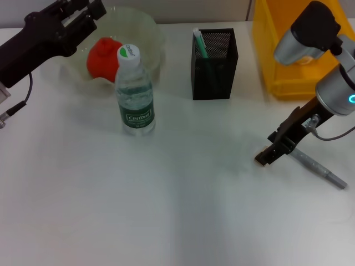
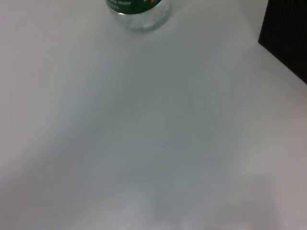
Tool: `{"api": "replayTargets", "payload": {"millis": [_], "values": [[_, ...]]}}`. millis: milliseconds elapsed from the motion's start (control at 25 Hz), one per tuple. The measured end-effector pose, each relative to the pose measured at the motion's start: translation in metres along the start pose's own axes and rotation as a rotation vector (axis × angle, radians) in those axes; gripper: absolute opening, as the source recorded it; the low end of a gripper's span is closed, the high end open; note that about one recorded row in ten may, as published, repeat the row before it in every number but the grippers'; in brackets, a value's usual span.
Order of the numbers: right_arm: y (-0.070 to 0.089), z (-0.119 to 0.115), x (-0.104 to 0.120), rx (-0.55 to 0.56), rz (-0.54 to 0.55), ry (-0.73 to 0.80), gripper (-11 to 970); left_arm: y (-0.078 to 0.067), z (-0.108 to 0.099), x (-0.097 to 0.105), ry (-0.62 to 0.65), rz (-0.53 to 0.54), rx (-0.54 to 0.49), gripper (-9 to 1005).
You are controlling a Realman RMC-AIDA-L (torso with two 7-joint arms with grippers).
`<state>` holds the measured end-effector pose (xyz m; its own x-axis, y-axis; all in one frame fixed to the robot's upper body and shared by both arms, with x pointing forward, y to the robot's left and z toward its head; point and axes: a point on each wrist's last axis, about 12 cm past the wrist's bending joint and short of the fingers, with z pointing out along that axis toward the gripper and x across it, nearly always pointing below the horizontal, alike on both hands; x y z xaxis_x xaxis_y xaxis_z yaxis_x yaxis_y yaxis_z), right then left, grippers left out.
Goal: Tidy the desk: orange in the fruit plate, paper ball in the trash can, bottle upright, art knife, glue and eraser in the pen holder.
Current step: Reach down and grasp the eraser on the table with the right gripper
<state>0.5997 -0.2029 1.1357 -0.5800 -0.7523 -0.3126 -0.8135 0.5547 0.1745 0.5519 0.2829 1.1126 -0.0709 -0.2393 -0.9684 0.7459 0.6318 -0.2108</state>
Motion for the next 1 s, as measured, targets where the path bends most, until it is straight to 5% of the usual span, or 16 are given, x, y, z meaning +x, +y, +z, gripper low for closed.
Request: {"api": "replayTargets", "payload": {"millis": [880,1000], "values": [[0.009,0.021,-0.011,0.021,-0.03,0.093,653,0.002,-0.003,0.002,0.004,0.006,-0.026,476],[0.009,0.023,-0.012,0.025,-0.031,0.098,548,0.002,-0.004,0.002,0.004,0.005,-0.026,476]]}}
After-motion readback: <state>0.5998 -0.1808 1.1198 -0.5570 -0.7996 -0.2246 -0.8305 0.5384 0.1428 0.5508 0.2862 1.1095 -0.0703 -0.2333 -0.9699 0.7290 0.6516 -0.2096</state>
